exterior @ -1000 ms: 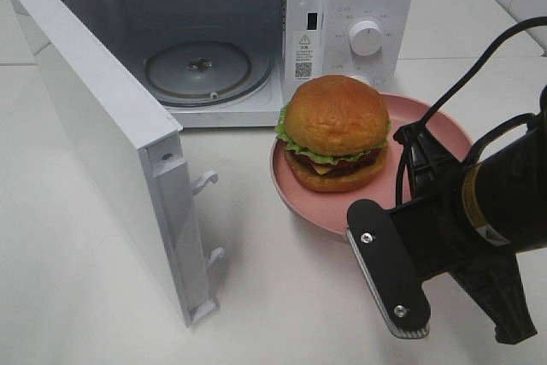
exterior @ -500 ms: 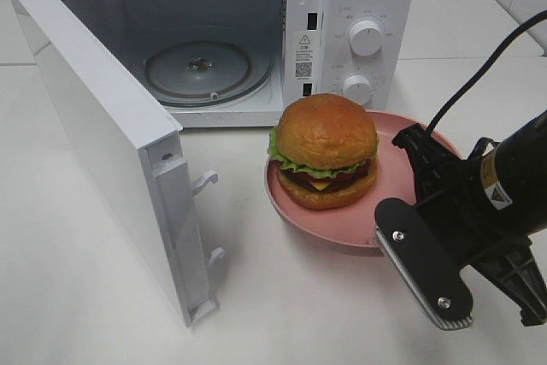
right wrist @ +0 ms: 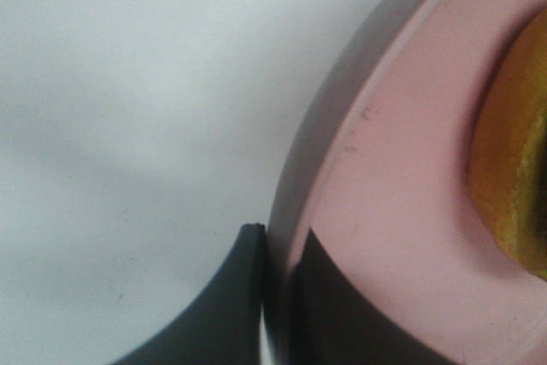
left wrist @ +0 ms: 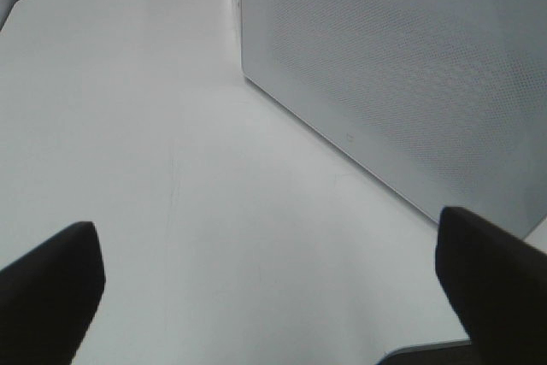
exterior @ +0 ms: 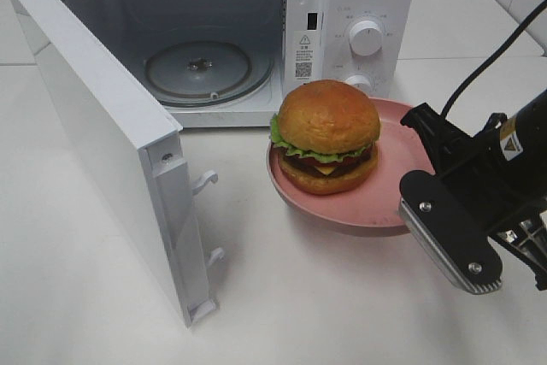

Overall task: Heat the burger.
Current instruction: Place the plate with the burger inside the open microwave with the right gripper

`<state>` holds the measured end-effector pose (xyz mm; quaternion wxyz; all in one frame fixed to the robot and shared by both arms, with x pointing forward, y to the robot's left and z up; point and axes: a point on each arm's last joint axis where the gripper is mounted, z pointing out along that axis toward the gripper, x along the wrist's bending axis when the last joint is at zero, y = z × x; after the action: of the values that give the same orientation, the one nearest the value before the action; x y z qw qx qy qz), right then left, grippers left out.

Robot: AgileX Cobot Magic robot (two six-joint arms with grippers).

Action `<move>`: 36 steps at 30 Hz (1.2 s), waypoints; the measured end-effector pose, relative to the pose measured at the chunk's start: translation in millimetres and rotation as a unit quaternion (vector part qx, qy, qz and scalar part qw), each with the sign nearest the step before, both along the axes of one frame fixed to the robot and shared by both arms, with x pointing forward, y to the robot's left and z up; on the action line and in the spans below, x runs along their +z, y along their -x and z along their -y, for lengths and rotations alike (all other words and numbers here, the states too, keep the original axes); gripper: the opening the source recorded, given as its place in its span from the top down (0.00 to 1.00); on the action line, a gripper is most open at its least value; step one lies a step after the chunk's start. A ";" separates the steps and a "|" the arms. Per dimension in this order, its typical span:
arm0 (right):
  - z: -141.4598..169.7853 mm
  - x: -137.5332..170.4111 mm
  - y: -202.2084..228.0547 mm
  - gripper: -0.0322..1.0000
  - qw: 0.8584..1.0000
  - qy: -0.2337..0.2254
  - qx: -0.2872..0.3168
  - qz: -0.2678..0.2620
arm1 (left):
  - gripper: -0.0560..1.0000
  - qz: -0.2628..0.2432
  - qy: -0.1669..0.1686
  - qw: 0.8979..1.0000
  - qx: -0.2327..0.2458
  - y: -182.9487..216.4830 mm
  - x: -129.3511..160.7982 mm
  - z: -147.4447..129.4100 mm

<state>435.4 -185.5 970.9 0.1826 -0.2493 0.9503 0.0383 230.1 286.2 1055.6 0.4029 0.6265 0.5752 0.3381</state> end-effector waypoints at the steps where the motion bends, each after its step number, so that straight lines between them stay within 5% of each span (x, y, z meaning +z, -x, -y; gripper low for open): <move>1: -0.2 1.3 -1.2 0.92 1.000 0.000 0.003 0.003 | 0.03 0.000 0.000 1.000 0.000 0.0 0.0 0.0; 36: -29.5 15.0 -21.1 0.92 0.999 -0.015 0.031 0.022 | 0.03 0.000 0.000 1.000 0.000 0.0 0.0 0.0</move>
<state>456.5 -156.0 985.9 0.2057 -0.2764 0.9373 0.0525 230.1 286.2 1055.6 0.4029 0.6265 0.5752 0.3381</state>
